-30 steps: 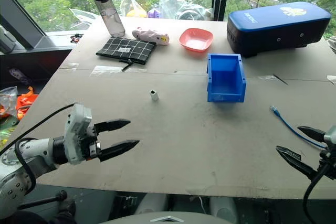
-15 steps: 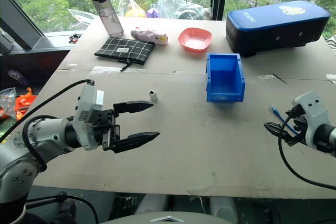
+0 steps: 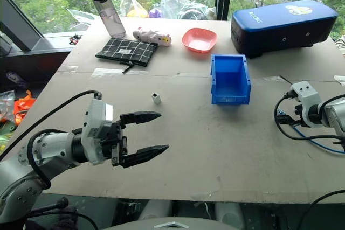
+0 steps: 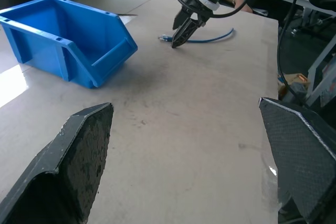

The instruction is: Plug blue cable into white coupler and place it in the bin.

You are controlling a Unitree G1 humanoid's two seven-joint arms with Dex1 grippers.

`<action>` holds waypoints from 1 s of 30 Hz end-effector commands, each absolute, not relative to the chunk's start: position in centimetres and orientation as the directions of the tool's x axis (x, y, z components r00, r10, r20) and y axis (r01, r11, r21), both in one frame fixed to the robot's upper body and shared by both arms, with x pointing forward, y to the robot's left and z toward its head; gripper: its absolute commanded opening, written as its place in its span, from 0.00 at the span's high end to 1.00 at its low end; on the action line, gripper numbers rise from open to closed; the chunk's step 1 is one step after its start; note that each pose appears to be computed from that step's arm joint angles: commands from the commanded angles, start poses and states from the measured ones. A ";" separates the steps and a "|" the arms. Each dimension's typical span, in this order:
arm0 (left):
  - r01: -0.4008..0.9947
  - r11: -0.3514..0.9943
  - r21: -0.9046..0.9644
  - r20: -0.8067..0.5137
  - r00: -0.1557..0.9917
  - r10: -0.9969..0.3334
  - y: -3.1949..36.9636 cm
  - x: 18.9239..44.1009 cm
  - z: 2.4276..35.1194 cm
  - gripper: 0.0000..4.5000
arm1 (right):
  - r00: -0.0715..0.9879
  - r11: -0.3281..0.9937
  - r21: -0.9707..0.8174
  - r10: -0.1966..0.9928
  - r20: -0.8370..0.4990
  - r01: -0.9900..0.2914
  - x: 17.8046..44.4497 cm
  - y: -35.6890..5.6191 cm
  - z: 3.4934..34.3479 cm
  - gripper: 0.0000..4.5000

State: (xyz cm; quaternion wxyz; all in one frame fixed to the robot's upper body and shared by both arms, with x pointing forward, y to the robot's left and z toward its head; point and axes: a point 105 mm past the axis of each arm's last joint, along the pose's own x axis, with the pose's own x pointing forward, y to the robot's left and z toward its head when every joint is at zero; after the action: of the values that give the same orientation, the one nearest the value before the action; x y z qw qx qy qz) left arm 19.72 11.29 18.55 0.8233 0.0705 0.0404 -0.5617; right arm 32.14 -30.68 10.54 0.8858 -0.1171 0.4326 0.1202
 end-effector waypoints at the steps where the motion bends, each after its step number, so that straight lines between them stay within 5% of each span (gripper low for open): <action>1: 0.918 0.375 0.133 -0.116 0.390 -0.914 11.4 19.1 19.4 0.00 | 0.570 0.941 -0.093 0.116 -0.813 -0.325 32.2 -30.8 10.0 0.31; 7: 0.910 0.395 0.129 -0.112 0.409 -0.906 11.7 18.8 19.0 0.00 | 0.553 0.930 -0.080 0.143 -0.821 -0.359 31.9 -30.7 9.8 0.96; 8: 0.910 0.395 0.127 -0.112 0.409 -0.906 11.7 18.8 18.9 0.00 | 0.554 0.923 -0.084 0.151 -0.819 -0.376 31.8 -30.6 9.9 0.99; 12: 0.911 0.395 0.123 -0.115 0.408 -0.906 11.9 18.9 18.6 0.00 | 0.574 0.840 -0.127 0.242 -0.782 -0.528 31.7 -29.1 11.2 0.99; 15: 0.914 0.388 0.121 -0.138 0.403 -0.905 12.3 19.0 18.1 0.00 | 0.514 0.579 -0.208 0.434 -0.740 -0.788 30.3 -24.6 13.3 0.99; 18: 0.919 0.379 0.110 -0.158 0.392 -0.906 12.5 19.1 17.5 0.00 | 0.365 0.299 -0.250 0.438 -0.821 -0.921 27.6 -22.0 12.3 0.99; 30: 0.924 0.355 0.141 -0.242 0.380 -0.893 12.3 18.8 16.0 0.00 | 0.181 0.001 -0.202 0.448 -0.875 -0.979 27.5 -13.2 10.8 0.99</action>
State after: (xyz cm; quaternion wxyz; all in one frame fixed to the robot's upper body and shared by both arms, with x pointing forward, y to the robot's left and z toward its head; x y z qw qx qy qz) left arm 19.26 12.86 15.82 0.8280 0.1070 0.0708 -0.5458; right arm 27.64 -13.92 11.14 0.6514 -0.4242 0.3037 0.5509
